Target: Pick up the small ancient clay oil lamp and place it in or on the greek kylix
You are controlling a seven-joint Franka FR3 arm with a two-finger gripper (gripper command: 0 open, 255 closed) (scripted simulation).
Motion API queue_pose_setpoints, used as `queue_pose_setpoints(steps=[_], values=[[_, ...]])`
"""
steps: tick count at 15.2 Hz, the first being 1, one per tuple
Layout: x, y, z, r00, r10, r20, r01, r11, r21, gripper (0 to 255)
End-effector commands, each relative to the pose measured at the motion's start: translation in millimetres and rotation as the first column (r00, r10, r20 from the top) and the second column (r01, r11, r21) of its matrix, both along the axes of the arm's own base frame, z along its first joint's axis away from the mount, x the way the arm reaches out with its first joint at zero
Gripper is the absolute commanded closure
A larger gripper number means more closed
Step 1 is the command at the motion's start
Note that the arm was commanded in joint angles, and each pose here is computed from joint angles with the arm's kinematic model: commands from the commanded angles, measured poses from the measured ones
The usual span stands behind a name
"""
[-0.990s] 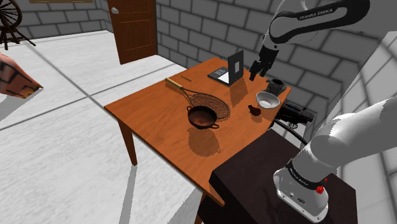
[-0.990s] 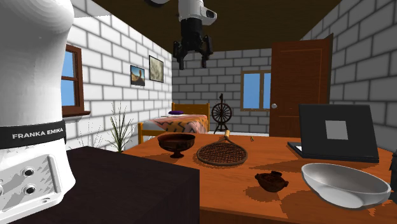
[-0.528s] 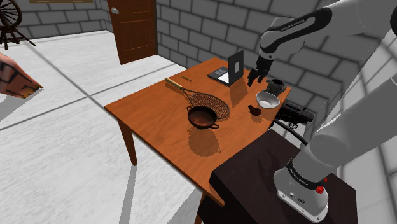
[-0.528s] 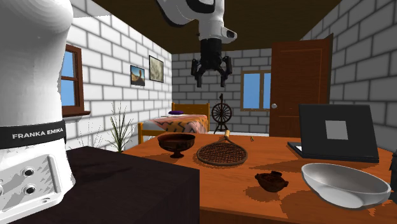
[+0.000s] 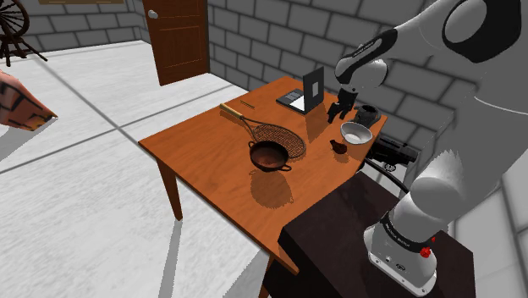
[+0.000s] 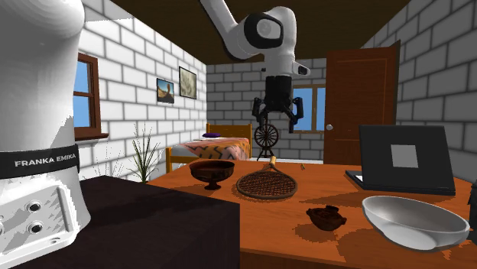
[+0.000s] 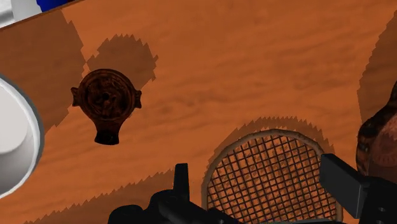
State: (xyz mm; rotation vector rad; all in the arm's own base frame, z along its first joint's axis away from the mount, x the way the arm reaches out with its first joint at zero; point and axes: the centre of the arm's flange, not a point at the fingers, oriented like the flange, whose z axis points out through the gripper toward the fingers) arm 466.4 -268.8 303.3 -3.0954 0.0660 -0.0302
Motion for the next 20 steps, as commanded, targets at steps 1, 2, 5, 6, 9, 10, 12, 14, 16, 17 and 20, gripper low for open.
queue_pose_setpoints(steps=[1,2,5,6,9,10,12,14,16,17,20], values=[[6,-17,-19,1.000,-0.004,-0.004,0.004,1.000,0.007,0],[10,-25,-29,1.000,-0.006,-0.007,0.006,1.000,0.010,0],[20,-50,-59,1.000,-0.012,-0.014,0.013,1.000,0.018,0],[23,-59,-70,1.000,-0.015,-0.017,0.015,1.000,0.021,0],[33,-83,-100,0.999,-0.021,-0.024,0.022,0.999,0.030,0],[36,-92,-111,0.999,-0.023,-0.026,0.024,0.999,0.033,0],[42,-108,-132,0.999,-0.027,-0.031,0.029,0.999,0.038,0],[48,-124,-153,0.999,-0.032,-0.036,0.033,0.998,0.044,0],[49,-127,-162,0.999,-0.033,-0.037,0.034,0.998,0.045,0],[49,-127,-168,0.999,-0.033,-0.037,0.034,0.998,0.045,0],[48,-125,-183,0.999,-0.033,-0.037,0.034,0.998,0.045,0]])
